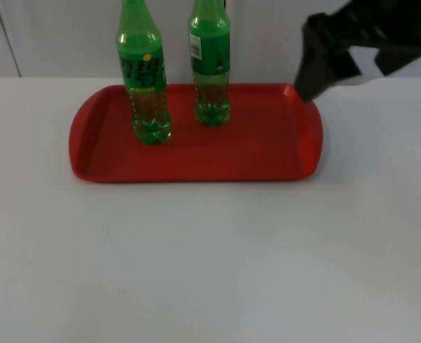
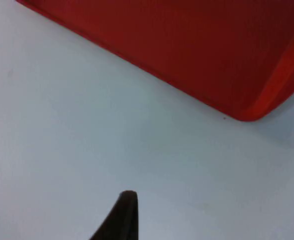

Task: Place the bottle upright on the tray.

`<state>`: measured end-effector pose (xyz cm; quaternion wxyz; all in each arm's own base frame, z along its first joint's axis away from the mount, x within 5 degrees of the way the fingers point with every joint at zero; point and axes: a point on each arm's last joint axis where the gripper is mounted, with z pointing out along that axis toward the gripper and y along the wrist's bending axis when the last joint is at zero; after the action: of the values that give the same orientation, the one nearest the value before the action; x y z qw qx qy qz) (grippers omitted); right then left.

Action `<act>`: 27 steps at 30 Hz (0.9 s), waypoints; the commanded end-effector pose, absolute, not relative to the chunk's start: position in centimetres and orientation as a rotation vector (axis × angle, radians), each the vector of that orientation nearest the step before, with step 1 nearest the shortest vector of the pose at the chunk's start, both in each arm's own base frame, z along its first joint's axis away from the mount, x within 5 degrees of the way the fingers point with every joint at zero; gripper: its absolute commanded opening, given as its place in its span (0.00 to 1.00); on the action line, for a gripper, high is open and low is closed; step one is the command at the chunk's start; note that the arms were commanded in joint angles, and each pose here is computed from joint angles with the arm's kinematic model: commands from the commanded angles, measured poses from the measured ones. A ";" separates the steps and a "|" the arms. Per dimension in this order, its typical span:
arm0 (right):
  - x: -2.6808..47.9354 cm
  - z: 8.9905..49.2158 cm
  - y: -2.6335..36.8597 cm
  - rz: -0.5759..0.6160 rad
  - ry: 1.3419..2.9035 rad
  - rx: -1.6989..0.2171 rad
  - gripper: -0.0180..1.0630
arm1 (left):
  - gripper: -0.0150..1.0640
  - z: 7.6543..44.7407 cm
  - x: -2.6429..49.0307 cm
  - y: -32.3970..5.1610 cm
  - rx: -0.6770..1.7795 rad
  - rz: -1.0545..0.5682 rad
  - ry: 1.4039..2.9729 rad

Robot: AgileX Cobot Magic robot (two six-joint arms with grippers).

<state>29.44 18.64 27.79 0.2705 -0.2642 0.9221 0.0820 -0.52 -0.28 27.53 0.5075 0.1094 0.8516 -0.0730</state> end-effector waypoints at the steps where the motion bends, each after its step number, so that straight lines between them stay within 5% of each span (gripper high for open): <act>1: 27.5 28.4 17.5 0.233 2.429 -0.700 0.90 | 0.99 27.4 -0.5 -0.2 0.260 -0.169 2.051; 27: 10.1 31.3 6.5 0.324 2.149 -0.616 0.90 | 0.99 27.4 -0.5 -0.2 0.260 -0.169 2.051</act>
<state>10.64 6.76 31.21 0.4253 -0.2453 0.8618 0.1275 -0.52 -0.28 27.53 0.5074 0.1088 0.8516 -0.0734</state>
